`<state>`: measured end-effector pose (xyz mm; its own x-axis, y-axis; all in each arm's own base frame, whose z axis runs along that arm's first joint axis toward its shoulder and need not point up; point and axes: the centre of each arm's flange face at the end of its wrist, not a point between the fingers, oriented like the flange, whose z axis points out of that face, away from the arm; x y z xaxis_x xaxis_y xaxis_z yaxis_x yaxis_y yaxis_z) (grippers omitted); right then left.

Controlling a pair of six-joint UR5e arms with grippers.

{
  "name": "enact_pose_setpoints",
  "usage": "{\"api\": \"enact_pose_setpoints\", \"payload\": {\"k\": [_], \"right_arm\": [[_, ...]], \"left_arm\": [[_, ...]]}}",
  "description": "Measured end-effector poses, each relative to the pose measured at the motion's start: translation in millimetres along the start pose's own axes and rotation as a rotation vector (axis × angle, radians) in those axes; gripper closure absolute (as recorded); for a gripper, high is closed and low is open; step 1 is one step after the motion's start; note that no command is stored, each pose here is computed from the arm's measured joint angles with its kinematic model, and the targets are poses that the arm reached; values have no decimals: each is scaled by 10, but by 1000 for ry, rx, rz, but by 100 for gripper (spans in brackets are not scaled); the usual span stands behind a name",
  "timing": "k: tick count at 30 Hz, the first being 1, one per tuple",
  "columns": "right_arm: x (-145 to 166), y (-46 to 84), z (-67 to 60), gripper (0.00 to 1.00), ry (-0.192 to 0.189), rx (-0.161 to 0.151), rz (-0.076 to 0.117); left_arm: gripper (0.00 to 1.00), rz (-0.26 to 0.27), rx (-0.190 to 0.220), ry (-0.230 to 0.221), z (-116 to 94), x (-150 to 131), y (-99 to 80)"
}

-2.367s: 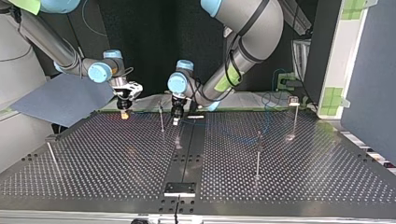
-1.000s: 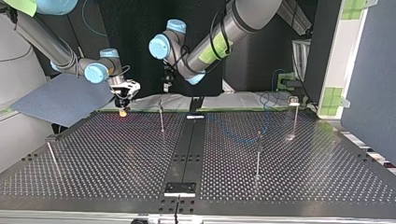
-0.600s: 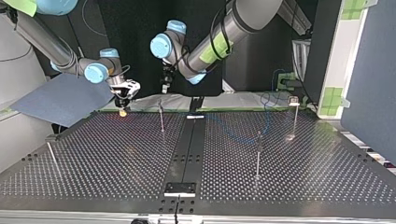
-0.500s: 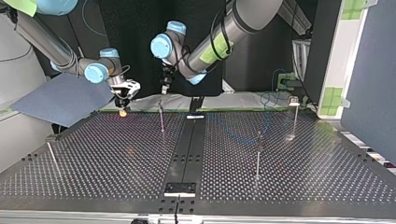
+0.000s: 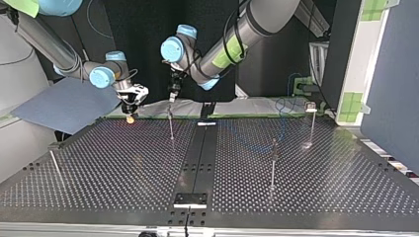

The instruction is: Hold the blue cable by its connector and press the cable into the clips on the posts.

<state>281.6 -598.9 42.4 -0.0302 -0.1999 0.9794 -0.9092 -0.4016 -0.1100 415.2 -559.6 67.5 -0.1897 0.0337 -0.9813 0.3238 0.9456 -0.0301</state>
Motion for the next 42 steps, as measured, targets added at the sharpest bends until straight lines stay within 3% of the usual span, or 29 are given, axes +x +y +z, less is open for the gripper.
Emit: {"api": "enact_pose_setpoints", "payload": {"k": [13,42], "right_arm": [[-8,-12,-7,100,-6,5,3],[-9,-18,-8,100,-8,16,7]], "left_arm": [[0,2,-5,54,-7,150,62],[0,20,-27,57,-10,137,93]]}}
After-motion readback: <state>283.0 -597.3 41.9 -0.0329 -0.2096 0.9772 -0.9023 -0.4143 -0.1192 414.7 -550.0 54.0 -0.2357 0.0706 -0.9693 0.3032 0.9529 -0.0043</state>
